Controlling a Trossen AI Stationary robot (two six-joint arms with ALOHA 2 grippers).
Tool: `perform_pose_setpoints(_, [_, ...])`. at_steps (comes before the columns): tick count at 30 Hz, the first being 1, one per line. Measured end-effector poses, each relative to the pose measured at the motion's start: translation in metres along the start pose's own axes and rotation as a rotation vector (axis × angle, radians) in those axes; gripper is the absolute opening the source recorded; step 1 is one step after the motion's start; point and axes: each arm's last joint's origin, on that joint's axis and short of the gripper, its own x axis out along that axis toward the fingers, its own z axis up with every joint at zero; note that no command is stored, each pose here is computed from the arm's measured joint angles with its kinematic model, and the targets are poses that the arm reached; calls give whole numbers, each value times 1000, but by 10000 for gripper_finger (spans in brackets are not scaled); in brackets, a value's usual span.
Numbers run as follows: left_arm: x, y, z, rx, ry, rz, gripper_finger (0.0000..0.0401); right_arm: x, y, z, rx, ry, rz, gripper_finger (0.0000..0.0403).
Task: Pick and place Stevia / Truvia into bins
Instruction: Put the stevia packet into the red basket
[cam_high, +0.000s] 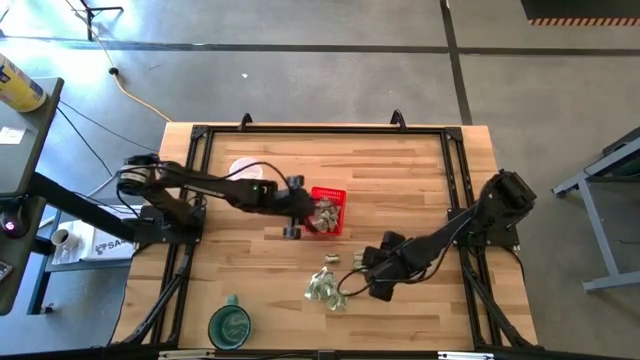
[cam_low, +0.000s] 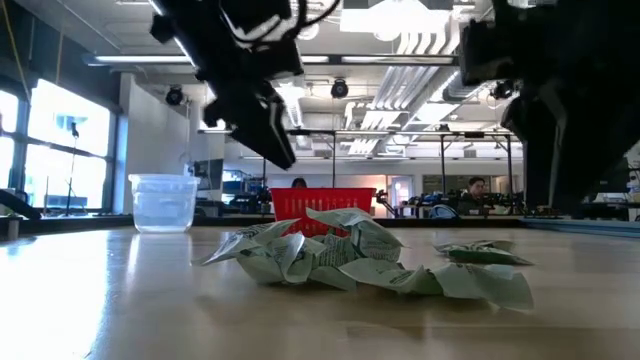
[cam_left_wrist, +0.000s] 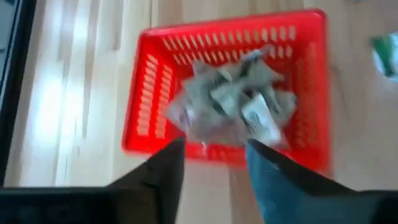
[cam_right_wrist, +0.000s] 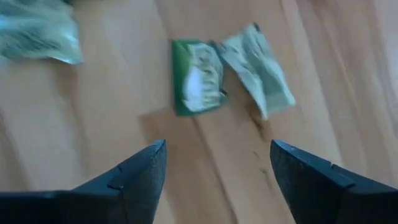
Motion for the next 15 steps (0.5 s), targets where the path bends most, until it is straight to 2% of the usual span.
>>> perform_pose_setpoints(3, [-20, -8, -5, -86, 67, -35, 242, 3, -7, 3, -87, 5, -25, 279])
perform_pose_setpoints(6, [-31, -17, -16, -206, 114, -78, 250, 10, -17, 9, -187, 33, -6, 276])
perform_pose_setpoints(11, [-38, -38, -41, -324, 179, -81, 218, 26, -41, 19, -239, 75, 21, 262])
perform_pose_setpoints(15, [-42, -55, -52, -352, 222, -97, 179, 32, -56, 33, -268, 59, 39, 255])
